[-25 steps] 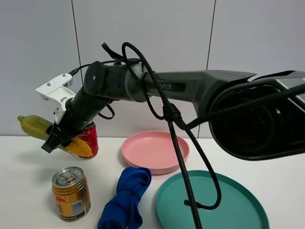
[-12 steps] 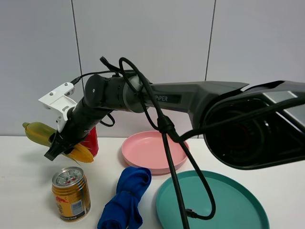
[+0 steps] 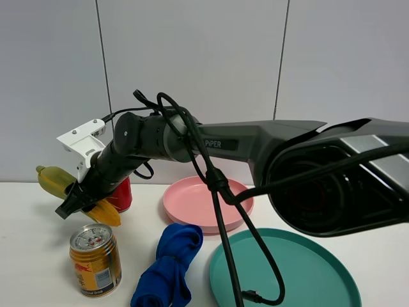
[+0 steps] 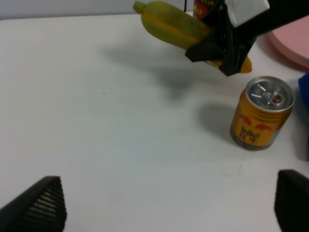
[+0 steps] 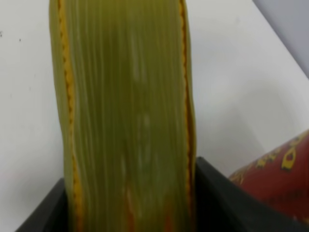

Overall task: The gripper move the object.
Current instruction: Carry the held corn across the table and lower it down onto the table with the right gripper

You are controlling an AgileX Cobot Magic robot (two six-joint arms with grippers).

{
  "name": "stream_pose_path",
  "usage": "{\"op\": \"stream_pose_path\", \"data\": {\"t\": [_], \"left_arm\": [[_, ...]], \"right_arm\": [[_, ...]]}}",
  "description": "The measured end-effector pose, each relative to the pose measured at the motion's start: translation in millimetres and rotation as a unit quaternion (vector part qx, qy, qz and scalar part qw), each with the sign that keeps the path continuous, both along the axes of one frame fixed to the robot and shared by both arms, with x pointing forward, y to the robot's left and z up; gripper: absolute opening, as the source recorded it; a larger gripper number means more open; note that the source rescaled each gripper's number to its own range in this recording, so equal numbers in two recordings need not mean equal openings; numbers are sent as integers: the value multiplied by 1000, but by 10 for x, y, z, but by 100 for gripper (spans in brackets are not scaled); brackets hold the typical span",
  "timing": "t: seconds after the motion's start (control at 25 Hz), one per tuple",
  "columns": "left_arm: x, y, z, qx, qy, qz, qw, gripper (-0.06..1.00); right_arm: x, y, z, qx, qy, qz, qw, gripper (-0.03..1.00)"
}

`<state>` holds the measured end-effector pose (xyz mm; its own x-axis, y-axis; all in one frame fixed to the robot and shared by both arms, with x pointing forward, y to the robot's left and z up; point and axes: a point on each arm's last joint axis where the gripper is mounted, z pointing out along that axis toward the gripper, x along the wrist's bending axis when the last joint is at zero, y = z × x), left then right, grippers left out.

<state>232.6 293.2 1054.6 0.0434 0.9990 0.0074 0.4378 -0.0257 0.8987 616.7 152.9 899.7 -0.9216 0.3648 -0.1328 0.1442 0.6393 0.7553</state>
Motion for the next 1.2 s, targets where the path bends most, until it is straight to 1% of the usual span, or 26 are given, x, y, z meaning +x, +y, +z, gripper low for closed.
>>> {"op": "stream_pose_path", "data": {"t": [0.08,0.32,0.44,0.68,1.2], "left_arm": [[0,0,0,0,0,0,1000,100],[0,0,0,0,0,0,1000,100],[0,0,0,0,0,0,1000,100],[0,0,0,0,0,0,1000,100],[0,-1,0,0,0,0,1000,100]], "right_arm": [[2,-6,-5,-1,5,-6,1000,0],[17,-51,-41,-45,-20,5,999,0],[21,-57,-45,-51,-25,7,998,0],[13,-68,-59,-75,-44,35,996,0],[7,-72,-65,-79,-43,38,995,0]]}}
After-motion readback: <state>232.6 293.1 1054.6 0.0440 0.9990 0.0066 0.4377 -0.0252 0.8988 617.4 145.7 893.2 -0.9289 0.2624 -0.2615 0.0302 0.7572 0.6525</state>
